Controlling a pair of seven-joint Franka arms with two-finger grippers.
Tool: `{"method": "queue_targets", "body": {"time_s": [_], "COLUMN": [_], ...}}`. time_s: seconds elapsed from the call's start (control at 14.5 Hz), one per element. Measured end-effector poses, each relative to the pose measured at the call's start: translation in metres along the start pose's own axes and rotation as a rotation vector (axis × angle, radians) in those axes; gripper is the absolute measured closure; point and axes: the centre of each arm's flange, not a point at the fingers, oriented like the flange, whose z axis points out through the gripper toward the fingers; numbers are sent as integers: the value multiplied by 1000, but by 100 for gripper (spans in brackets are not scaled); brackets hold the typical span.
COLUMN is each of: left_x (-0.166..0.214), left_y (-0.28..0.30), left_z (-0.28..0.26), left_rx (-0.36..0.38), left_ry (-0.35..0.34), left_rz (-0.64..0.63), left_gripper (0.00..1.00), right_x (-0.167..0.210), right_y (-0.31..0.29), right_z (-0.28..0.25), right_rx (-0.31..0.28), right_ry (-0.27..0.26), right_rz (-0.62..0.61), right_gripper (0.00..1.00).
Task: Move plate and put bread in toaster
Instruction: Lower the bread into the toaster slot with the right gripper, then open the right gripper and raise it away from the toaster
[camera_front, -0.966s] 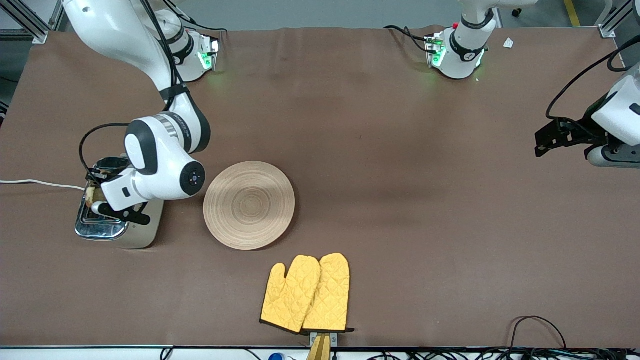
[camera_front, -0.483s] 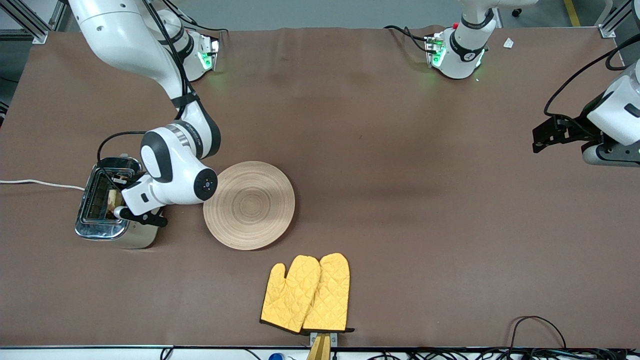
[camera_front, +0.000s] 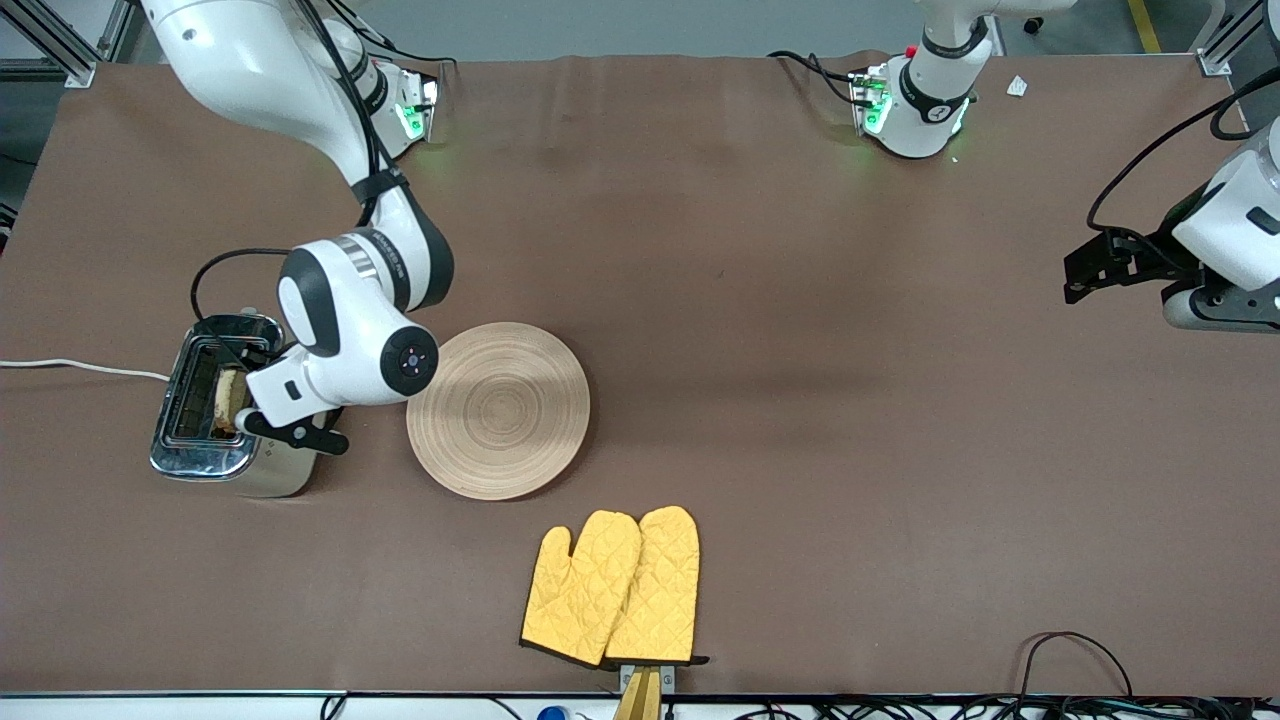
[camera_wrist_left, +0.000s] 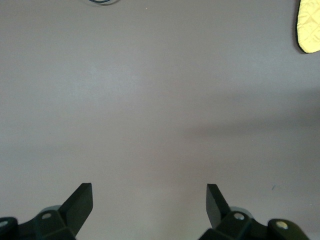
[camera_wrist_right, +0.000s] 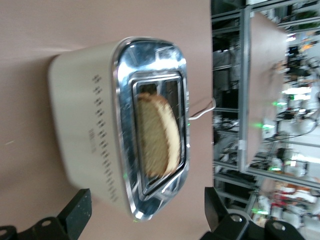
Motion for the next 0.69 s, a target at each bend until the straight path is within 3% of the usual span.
{"method": "queue_targets", "body": {"time_s": [0.14,0.41,0.69], "left_x": [0,0,0], "left_y": [0,0,0], "left_z": [0,0,0], "left_rx": [0,0,0], "left_ry": [0,0,0], "left_rz": [0,1,1], "left_gripper": [0,0,0], "right_x": [-15,-47,-46], "right_y": [12,37,95], "right_z": [-40,-105,-125], "right_rx": [110,230,359], "right_ry": [-24,-49,-57], "right_rz": [13,13,16], "right_gripper": [0,0,0]}}
